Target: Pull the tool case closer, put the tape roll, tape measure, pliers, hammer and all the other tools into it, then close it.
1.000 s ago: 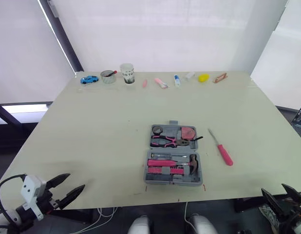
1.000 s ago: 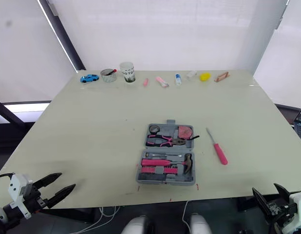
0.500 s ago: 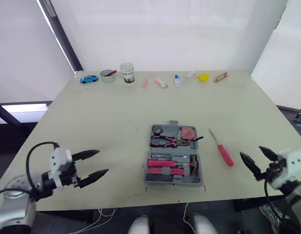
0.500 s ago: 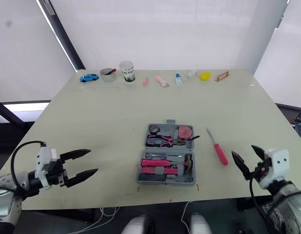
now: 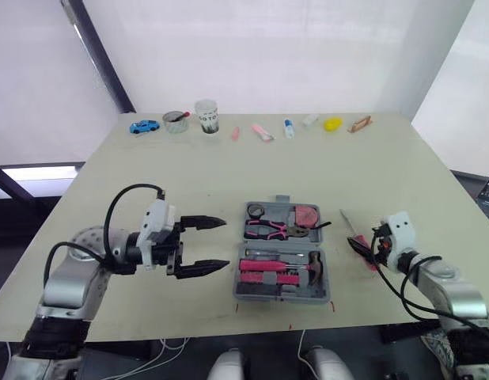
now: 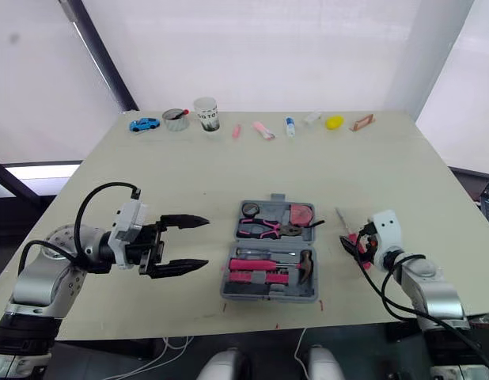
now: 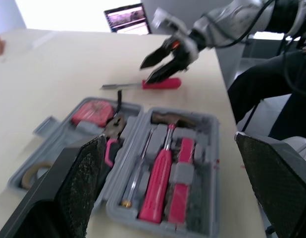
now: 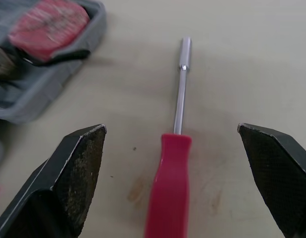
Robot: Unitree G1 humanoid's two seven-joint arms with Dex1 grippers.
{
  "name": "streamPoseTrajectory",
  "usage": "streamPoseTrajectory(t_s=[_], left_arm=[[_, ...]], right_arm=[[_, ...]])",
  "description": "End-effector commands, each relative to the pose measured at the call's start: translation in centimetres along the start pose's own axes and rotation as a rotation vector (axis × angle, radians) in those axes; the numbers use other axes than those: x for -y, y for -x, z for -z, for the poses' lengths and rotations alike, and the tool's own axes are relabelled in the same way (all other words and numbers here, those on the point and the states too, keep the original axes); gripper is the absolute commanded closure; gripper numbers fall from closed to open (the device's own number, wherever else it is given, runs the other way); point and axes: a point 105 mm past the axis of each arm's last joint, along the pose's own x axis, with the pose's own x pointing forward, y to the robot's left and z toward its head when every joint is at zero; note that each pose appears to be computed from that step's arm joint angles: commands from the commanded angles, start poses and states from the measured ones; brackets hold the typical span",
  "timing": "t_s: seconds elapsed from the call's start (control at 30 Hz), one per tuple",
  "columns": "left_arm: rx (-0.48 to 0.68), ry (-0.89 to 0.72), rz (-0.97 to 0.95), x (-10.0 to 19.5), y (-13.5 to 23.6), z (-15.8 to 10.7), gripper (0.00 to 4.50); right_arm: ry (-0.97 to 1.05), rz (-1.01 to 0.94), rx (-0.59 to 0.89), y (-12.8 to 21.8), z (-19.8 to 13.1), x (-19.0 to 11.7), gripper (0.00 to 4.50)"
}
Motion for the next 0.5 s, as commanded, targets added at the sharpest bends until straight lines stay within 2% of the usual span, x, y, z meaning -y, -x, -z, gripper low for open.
streamPoseTrajectory(t_s=[0.03, 0.07, 0.13, 0.17, 0.2, 0.3, 0.37, 0.43, 0.5], left_arm=[[0.03, -0.023, 0.075, 0.9, -0.6, -1.8, 0.0], [0.033, -0.027, 0.083, 0.9, -0.7, -2.0, 0.0], [0.037, -0.031, 0.095, 1.1, -0.8, -2.4, 0.0], [0.042, -0.038, 0.101, 1.1, -0.9, -2.7, 0.0], [0.045, -0.044, 0.105, 1.1, -1.0, -2.9, 0.0], [0.054, -0.049, 0.11, 1.1, -1.2, -3.1, 0.0], [0.058, -0.047, 0.114, 1.1, -1.2, -3.1, 0.0], [0.057, -0.047, 0.12, 1.2, -1.2, -3.0, 0.0], [0.056, -0.048, 0.134, 1.2, -1.3, -3.1, 0.0]], right_arm=[[-0.008, 0.0, -0.021, -0.6, 0.0, -0.1, 0.03], [-0.015, -0.006, -0.022, -0.8, -0.1, -0.3, 0.03], [-0.034, 0.001, -0.018, -1.0, -0.1, -0.3, 0.53], [-0.039, 0.011, -0.019, -1.0, -0.1, -0.3, 1.11], [-0.046, 0.021, -0.017, -1.0, -0.2, -0.3, 1.37], [-0.096, 0.049, -0.023, -0.9, 0.0, -0.7, 2.7], [-0.115, 0.052, -0.025, -0.7, 0.2, -1.3, 3.39], [-0.133, 0.079, -0.016, -0.2, 0.2, -1.7, 3.87], [-0.164, 0.133, 0.007, 0.6, 0.0, -2.1, 3.97]])
